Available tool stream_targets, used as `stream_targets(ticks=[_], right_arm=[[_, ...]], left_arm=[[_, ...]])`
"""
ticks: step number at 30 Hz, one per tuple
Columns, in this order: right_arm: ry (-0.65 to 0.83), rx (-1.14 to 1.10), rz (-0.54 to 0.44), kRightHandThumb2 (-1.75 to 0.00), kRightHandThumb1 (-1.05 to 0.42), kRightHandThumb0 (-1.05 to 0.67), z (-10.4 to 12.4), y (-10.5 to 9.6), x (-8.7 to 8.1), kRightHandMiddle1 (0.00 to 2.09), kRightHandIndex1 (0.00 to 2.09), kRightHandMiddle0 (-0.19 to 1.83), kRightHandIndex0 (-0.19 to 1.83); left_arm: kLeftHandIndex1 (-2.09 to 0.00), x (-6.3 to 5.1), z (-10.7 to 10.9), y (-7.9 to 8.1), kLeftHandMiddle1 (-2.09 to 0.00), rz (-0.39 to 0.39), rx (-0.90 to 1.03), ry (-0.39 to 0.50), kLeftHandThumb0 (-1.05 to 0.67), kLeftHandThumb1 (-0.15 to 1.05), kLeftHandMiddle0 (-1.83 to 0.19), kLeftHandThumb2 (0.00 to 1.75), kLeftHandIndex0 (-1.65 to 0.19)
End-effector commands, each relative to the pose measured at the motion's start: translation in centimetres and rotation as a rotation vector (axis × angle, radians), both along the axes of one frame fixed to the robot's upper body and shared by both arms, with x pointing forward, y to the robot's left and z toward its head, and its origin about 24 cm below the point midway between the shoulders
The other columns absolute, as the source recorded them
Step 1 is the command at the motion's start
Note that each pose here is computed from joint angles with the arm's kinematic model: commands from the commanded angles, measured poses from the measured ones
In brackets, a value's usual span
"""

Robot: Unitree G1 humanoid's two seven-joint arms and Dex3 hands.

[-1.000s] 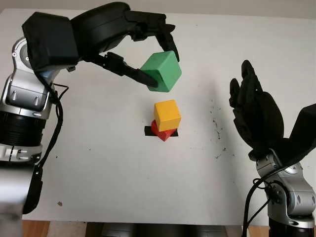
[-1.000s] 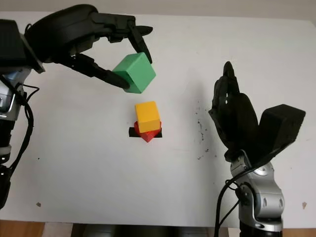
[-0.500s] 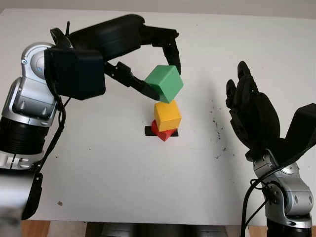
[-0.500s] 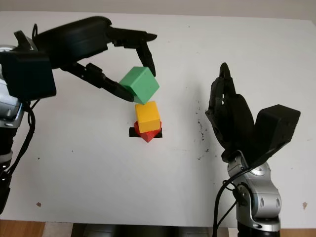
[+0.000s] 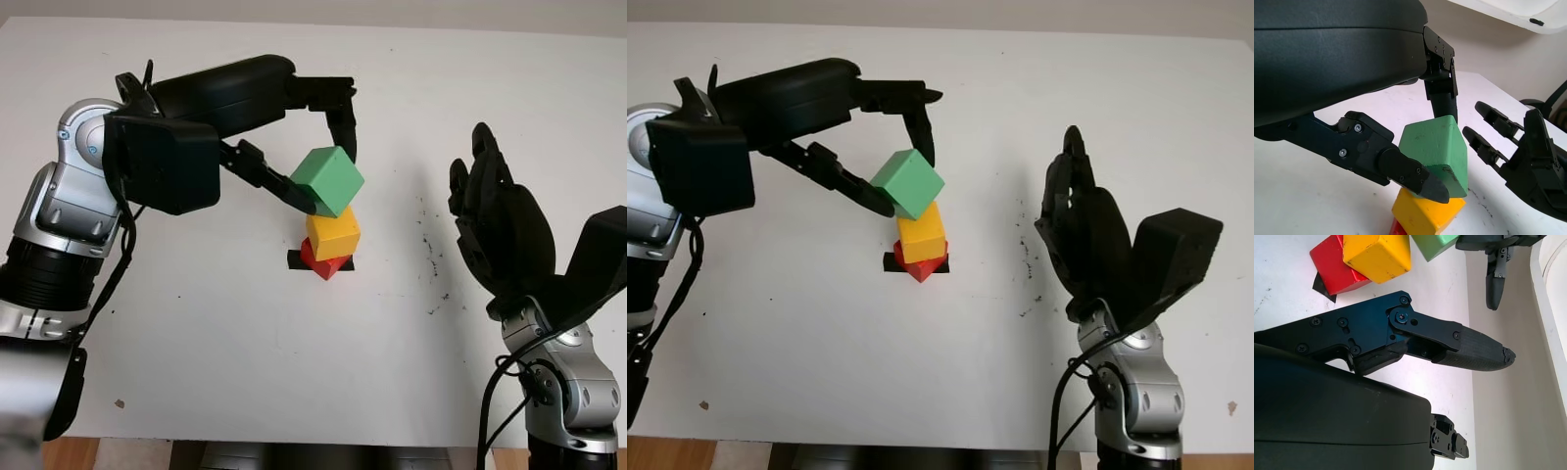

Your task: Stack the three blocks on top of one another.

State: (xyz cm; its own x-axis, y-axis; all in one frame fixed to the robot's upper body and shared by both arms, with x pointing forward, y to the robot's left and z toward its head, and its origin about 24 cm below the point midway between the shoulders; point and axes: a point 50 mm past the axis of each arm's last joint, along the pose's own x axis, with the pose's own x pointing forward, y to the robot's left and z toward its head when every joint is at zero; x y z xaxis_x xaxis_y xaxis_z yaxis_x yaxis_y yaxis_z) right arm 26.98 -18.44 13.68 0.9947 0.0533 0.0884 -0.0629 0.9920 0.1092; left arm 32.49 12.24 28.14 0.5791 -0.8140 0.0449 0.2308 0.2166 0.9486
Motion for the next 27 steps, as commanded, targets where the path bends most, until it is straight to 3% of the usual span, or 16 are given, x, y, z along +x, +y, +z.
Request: stream_targets(ticks=[1,27], right_arm=[[-0.006,0.001,-0.006,-0.71,-1.05,-0.77,0.03,0.0,-0.32,0.0,0.0,-0.19,-0.19],[-0.007,0.012,-0.013,-0.75,-1.05,-0.74,-0.2,0.32,-0.51,0.0,0.0,-0.19,-0.19]], left_arm=[[-1.65,-0.09,0.07,-0.12,-0.05,-0.006,0.01,-0.008,-0.43,1.01,-0.13,0.05,-0.26],[-1.69,0.14,-0.27,-0.51,-0.05,-0.009,0.09,-0.039,-0.44,1.03,-0.11,0.05,-0.21]])
